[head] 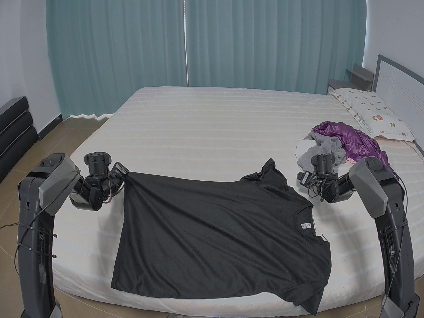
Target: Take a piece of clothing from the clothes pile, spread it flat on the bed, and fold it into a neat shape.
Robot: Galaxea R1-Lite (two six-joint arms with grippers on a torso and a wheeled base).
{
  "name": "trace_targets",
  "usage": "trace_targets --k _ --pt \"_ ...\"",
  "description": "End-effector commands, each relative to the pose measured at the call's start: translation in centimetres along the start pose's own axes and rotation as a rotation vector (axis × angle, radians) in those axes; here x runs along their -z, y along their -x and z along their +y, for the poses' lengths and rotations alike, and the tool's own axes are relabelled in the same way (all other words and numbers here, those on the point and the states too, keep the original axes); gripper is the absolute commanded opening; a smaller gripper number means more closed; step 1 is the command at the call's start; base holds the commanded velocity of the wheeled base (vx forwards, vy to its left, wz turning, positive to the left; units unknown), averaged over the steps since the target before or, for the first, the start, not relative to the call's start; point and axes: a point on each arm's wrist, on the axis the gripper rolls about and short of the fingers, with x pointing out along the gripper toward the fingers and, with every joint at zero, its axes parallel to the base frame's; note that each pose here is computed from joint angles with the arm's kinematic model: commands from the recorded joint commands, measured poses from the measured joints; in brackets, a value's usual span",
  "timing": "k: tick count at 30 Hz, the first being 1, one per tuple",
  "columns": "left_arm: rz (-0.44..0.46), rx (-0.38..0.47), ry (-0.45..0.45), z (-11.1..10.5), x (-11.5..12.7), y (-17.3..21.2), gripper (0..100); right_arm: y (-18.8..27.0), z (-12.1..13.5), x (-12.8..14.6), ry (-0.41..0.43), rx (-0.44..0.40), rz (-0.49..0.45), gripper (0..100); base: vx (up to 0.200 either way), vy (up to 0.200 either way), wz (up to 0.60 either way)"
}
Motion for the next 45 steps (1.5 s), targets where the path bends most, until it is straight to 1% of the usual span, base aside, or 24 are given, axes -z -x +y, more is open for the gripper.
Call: trace_targets --k 1,2,4,6,7,9,10,13,16,21,25,33,34,41,43,45 --pt "-0.001 0.001 0.0 0.0 0.0 0.0 0 -0.4 -1.3 -1.6 -0.038 0.01 -0.041 100 0.0 0.0 0.0" --pt "-0.002 0.002 0.0 0.0 -0.1 0.0 0 -0.4 -1.4 -1.7 -0.041 0.011 -0.043 100 0.0 0.0 0.0" --pt "-0.001 0.005 0.0 -0.2 0.0 0.0 0 0.4 -0.6 -3.0 -0.092 -0.026 -0.079 100 0.0 0.0 0.0" --pt "-0.001 0.005 0.0 -0.2 0.0 0.0 0 1.0 0.1 -3.5 -0.132 -0.059 -0.074 100 0.0 0.0 0.0" --pt "-0.001 0.005 0.0 -0.2 0.0 0.0 0 1.6 0.9 -3.7 -0.149 -0.101 -0.061 100 0.0 0.0 0.0" --pt "-0.001 0.005 0.0 -0.2 0.0 0.0 0 1.6 1.0 -3.7 -0.151 -0.106 -0.057 100 0.0 0.0 0.0" --pt "-0.001 0.005 0.0 -0.2 0.0 0.0 0 2.9 2.5 -3.5 -0.183 -0.185 -0.007 100 0.0 0.0 0.0" --pt "0.001 0.008 0.0 -0.2 -0.1 0.0 0 3.9 4.1 -2.1 -0.171 -0.252 0.061 100 0.0 0.0 0.0" --pt "0.003 0.012 -0.001 -0.3 0.0 0.0 0 4.3 5.1 -0.6 -0.147 -0.285 0.114 100 0.0 0.0 0.0" --pt "0.005 0.009 -0.001 -0.2 0.0 0.0 0 3.7 5.6 1.6 -0.109 -0.284 0.149 100 0.0 0.0 0.0" --pt "0.006 0.01 -0.001 -0.3 0.1 0.0 0 3.5 5.4 2.0 -0.101 -0.273 0.163 100 0.0 0.0 0.0" --pt "0.01 0.013 -0.003 -0.4 0.3 0.0 0 3.3 4.7 1.7 -0.097 -0.251 0.158 100 0.0 0.0 0.0" --pt "0.01 0.013 -0.003 -0.4 0.3 0.0 0 3.3 4.6 1.6 -0.096 -0.248 0.162 0 0.0 0.0 0.0" --pt "0.008 0.013 -0.004 -0.5 0.3 0.1 0 3.4 4.6 1.8 -0.095 -0.229 0.194 0 0.0 0.0 0.0" --pt "0.008 0.013 -0.004 -0.5 0.3 0.1 0 3.4 4.6 1.8 -0.095 -0.229 0.194 0 0.0 0.0 0.0" --pt "0.009 0.013 -0.01 -0.8 0.6 0.1 0 3.5 4.8 1.4 -0.112 -0.239 0.177 0 0.0 0.0 0.0"
